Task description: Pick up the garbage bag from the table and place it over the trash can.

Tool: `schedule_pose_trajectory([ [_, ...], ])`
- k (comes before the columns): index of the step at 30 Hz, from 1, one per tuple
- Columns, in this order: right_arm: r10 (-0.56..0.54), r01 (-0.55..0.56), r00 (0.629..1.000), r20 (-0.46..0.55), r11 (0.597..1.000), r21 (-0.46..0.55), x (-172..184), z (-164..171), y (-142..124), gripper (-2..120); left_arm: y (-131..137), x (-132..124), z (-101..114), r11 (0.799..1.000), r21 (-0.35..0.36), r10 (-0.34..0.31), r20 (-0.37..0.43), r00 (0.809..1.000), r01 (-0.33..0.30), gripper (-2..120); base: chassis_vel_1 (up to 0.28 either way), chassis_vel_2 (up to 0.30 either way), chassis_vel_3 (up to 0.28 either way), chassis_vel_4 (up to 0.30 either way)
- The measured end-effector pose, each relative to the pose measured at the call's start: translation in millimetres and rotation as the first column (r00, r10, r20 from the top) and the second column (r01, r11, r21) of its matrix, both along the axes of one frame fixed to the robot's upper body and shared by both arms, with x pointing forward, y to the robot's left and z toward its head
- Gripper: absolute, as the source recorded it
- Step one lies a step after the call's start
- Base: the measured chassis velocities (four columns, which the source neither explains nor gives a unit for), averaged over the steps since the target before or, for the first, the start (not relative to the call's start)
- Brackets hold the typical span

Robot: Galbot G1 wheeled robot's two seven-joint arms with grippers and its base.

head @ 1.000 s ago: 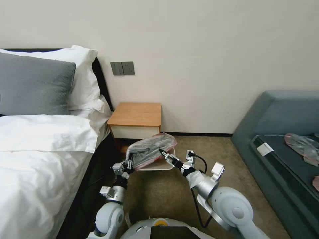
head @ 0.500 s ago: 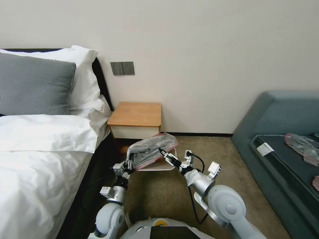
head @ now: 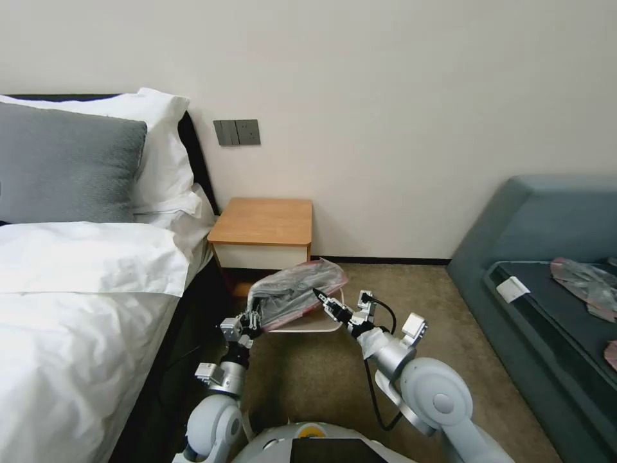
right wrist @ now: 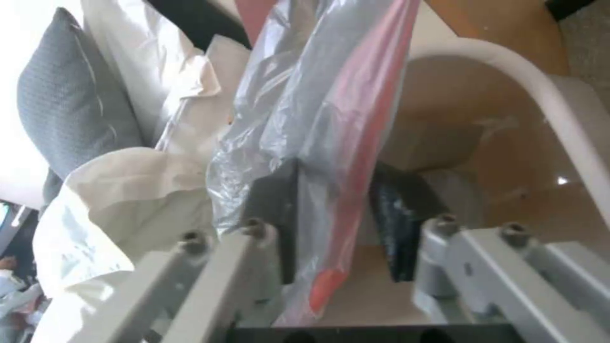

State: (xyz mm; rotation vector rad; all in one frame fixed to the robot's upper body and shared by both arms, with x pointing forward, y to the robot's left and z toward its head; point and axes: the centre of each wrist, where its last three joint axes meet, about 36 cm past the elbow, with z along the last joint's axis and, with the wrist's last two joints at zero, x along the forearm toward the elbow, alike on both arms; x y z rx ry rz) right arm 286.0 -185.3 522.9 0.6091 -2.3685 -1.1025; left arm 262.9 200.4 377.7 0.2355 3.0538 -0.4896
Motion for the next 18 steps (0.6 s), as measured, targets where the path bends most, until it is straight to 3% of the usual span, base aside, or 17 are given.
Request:
schedule_pose_trajectory([
  [6, -0.002, 0.002, 1.0, 0.002, 1.0, 0.0, -2, 0, 0, 7, 0, 0, 1, 1.0, 0.002, -0.001, 0.0, 1.0, 0.001, 5, 0.0, 0.0, 0.0, 0.0],
  [7, 0.0, 0.0, 1.0, 0.002, 1.0, 0.003, -3, 0, 1, 0, 1, 0, 1, 1.0, 0.004, -0.001, 0.001, 1.0, 0.001, 5, 0.0, 0.0, 0.0, 0.0],
  [18, 0.031, -0.03, 0.999, -0.01, 0.999, 0.018, -21, 8, 4, 0, 2, 2, 3, 1.0, -0.009, 0.011, 0.0, 1.0, -0.011, 5, 0.0, 0.0, 0.0, 0.0],
])
